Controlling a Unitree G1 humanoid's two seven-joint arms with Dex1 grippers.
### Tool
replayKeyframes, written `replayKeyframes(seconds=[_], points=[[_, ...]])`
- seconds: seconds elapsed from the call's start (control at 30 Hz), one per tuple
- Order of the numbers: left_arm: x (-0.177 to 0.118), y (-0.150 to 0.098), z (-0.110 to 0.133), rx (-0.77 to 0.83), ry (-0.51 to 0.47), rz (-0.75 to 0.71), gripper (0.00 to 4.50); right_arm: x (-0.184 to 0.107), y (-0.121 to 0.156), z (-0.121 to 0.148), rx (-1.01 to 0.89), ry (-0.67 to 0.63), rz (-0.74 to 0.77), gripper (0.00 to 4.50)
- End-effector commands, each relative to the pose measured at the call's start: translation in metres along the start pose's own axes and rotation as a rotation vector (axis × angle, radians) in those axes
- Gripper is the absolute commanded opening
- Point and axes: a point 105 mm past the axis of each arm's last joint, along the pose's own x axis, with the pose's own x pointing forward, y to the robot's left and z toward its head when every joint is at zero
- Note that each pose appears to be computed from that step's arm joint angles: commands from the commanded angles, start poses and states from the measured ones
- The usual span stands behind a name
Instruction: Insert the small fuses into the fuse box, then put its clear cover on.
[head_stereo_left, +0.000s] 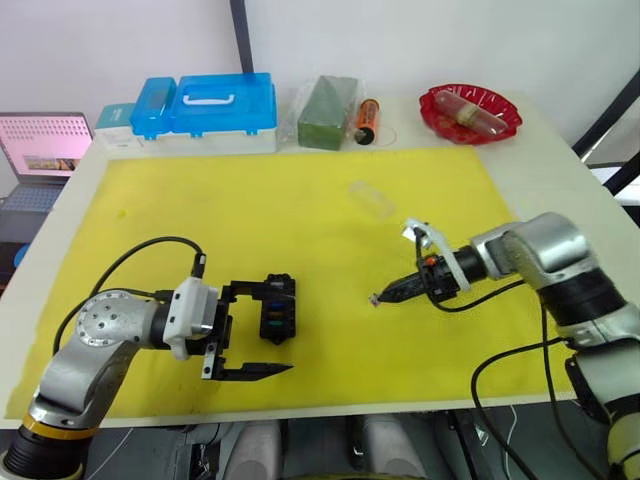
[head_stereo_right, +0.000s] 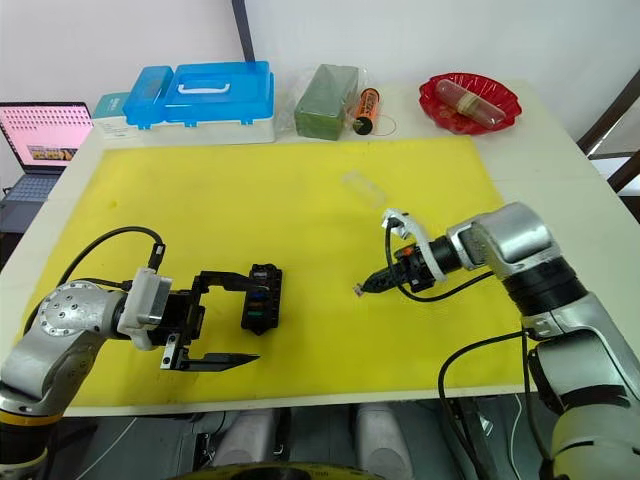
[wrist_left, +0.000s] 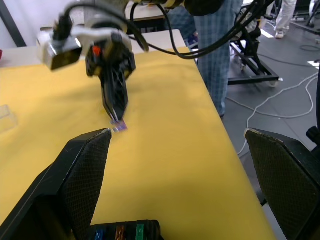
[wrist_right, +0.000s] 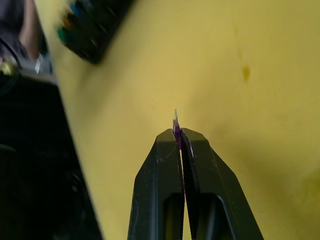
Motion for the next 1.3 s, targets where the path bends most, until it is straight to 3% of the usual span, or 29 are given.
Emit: replayKeyframes(seconds=[0.03,0.17,0.3,0.53,0.93,1.03,1.17,1.23,1.3], points=[[-0.003,-0.001,0.006,0.033,-0.002,0.018,4.5,-0.007,0.016,-0.014,0.036,-0.16,0.003,0.04],[-0.004,0.001,0.005,0.03,-0.003,0.046,4.5,0.002,0.017,-0.035,0.14,-0.459,-0.099,0.04],[-0.003,0.002,0.007,0.025,-0.008,0.053,4.5,0.004,0.031,-0.046,0.39,-0.63,-0.213,0.04],[0.0,0.007,0.007,0.03,-0.014,0.032,4.5,0.013,0.028,-0.047,0.592,-0.7,-0.346,0.04],[0.0,0.004,0.007,0.032,-0.01,0.037,4.5,0.033,0.029,-0.056,0.74,-0.69,-0.349,0.04],[-0.001,0.004,0.006,0.033,-0.008,0.035,4.5,0.034,0.032,-0.057,0.696,-0.669,-0.333,0.72],[0.001,0.004,0.006,0.035,-0.013,0.032,4.5,0.032,0.039,-0.069,0.595,-0.599,-0.292,2.1],[0.001,0.005,0.005,0.036,-0.014,0.03,4.5,0.025,0.043,-0.074,0.496,-0.531,-0.243,2.79],[0.001,0.006,0.004,0.037,-0.014,0.027,4.5,0.012,0.046,-0.08,0.359,-0.375,-0.165,3.41]])
